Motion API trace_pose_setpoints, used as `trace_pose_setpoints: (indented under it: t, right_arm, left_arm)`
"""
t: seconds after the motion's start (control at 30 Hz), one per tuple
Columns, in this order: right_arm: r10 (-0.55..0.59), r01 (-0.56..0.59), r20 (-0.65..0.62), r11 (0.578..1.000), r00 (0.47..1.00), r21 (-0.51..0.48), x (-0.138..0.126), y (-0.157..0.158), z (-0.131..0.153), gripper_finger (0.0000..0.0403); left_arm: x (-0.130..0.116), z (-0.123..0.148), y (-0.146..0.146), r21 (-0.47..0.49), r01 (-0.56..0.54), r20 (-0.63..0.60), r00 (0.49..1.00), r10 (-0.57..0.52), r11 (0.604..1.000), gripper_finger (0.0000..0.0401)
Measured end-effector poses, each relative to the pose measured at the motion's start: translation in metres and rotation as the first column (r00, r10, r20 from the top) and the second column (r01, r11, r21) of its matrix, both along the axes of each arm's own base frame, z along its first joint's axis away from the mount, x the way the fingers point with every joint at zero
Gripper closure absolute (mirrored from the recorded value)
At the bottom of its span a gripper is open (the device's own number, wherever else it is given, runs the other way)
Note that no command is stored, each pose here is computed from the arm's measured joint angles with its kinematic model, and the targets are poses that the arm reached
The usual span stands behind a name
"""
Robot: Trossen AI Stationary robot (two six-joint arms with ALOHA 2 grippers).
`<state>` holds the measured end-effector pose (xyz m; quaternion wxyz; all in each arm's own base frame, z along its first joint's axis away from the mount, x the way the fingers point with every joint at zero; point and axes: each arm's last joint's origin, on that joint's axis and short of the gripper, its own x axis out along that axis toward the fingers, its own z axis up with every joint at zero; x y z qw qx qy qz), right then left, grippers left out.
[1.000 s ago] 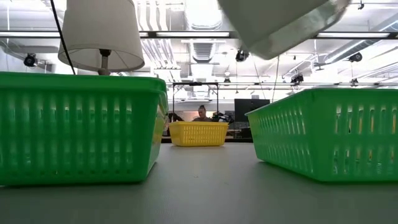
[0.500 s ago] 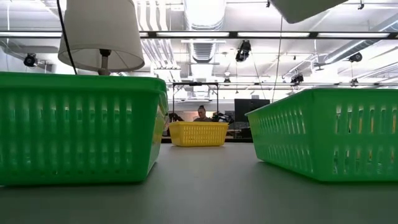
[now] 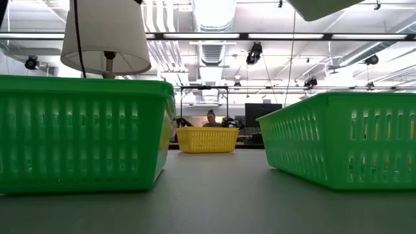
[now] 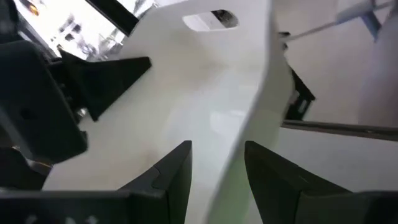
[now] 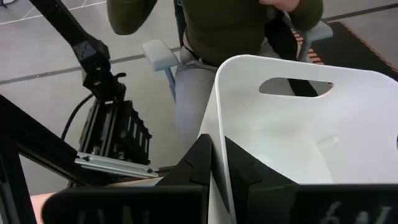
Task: Stack baskets by color
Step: Stack the middle white bin on the top white bin
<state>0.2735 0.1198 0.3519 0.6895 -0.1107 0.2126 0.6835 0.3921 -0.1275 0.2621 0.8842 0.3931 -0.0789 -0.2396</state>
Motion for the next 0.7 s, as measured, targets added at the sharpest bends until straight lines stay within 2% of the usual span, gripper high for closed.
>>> trace_pose_setpoints:
  t: [0.27,0.4,0.57,0.7]
  right_arm:
    - [0.003,-0.003,-0.008,1.0,1.0,0.004,0.0,0.0,0.0,0.0394]
    - [0.005,-0.005,-0.004,1.0,1.0,0.006,0.0,0.0,0.0,0.0394]
    - [0.005,-0.005,-0.01,1.0,1.0,0.011,0.0,0.0,0.0,0.0394]
    - [-0.045,0.046,-0.092,0.999,0.995,0.008,0.001,0.0,0.001,0.0386]
  left_arm:
    - [0.013,-0.012,0.003,-0.022,0.057,0.003,0.998,-0.057,0.998,0.0278]
    - [0.016,-0.012,0.003,-0.024,0.085,0.002,0.996,-0.084,0.996,0.0315]
    - [0.016,-0.013,0.003,-0.02,0.107,-0.007,0.994,-0.107,0.994,0.0383]
    - [0.015,-0.012,0.001,-0.022,0.125,-0.007,0.992,-0.126,0.992,0.0393]
